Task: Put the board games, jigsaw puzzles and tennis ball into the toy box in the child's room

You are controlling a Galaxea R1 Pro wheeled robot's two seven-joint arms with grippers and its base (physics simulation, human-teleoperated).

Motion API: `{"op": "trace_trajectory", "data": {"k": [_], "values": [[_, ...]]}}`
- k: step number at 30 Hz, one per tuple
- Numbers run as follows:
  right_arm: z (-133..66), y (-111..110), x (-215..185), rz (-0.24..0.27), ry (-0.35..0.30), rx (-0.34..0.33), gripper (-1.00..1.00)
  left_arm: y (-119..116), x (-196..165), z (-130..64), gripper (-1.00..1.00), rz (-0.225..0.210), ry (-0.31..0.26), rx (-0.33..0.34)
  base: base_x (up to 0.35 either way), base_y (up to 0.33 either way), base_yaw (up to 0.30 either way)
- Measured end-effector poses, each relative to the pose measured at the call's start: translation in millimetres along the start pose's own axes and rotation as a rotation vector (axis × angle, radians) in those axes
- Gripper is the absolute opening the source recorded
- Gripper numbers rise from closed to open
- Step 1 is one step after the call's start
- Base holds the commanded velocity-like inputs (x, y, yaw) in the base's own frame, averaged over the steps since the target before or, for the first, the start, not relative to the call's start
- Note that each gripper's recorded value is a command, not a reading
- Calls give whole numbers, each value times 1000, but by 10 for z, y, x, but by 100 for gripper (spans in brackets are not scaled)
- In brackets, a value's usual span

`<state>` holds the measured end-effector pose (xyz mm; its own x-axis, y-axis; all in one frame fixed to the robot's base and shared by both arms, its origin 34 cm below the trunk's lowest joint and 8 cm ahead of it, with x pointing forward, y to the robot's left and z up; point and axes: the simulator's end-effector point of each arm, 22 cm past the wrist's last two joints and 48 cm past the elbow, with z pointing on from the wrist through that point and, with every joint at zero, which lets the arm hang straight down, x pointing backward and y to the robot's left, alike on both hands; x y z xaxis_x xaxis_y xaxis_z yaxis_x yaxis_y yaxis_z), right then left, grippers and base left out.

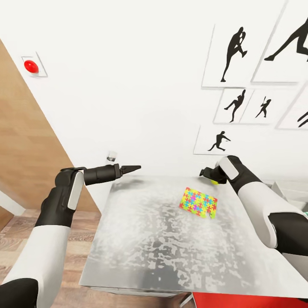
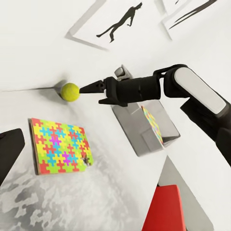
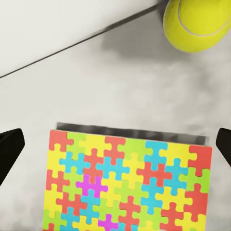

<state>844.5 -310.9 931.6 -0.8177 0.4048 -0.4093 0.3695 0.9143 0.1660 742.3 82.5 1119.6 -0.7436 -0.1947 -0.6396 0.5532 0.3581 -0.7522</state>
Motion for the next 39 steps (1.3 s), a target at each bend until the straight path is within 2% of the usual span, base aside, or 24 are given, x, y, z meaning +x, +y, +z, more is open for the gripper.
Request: {"op": "trace_trajectory", "data": {"k": [23,39], "values": [[-2,-7,-4,1,0,1,100,0,-26,-28,100,6,-6,-3,0,3,0],[-19,-24,-17,3,-3,1,100,11,-64,-102,100,23,-9,-16,70,56,-36]]}}
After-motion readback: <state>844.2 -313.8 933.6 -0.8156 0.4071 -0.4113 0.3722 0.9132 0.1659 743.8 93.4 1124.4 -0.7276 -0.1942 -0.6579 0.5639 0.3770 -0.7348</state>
